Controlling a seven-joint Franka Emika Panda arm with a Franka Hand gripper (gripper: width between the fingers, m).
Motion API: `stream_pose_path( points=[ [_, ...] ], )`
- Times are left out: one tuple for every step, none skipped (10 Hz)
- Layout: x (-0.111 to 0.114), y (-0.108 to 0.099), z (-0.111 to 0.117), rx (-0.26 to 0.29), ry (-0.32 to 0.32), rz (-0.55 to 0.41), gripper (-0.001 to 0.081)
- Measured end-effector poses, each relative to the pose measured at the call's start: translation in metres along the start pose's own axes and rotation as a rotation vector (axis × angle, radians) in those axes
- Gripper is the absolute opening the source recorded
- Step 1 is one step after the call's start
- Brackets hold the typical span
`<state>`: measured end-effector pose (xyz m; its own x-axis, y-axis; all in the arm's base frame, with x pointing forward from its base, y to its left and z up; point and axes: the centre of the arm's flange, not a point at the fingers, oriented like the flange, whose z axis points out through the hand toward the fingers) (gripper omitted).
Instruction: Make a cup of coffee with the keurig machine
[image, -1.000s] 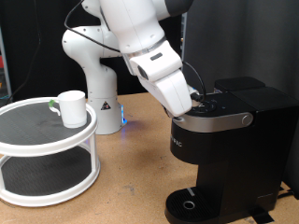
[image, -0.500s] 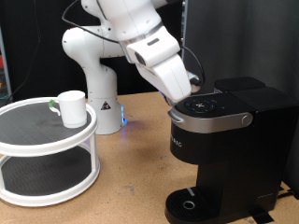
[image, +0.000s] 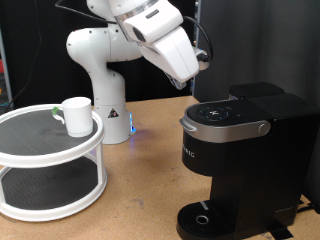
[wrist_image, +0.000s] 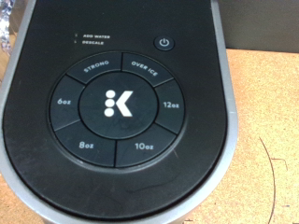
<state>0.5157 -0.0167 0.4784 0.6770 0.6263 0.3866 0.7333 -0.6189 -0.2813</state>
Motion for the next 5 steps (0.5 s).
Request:
stream_pose_path(
  points=[
    [-0.001, 0.001, 0.001, -0.009, 0.003, 0.006, 0.0002],
    [-0.001, 0.002, 0.003, -0.016, 0.036, 0.048, 0.0002],
    [-0.003, 0.004, 0.003, -0.026, 0.100, 0.117, 0.0002],
    [-0.007, 0.005, 0.002, -0.033, 0.172, 0.206, 0.0002],
    [-0.016, 0.004, -0.001, -0.025, 0.206, 0.280, 0.0002]
  ],
)
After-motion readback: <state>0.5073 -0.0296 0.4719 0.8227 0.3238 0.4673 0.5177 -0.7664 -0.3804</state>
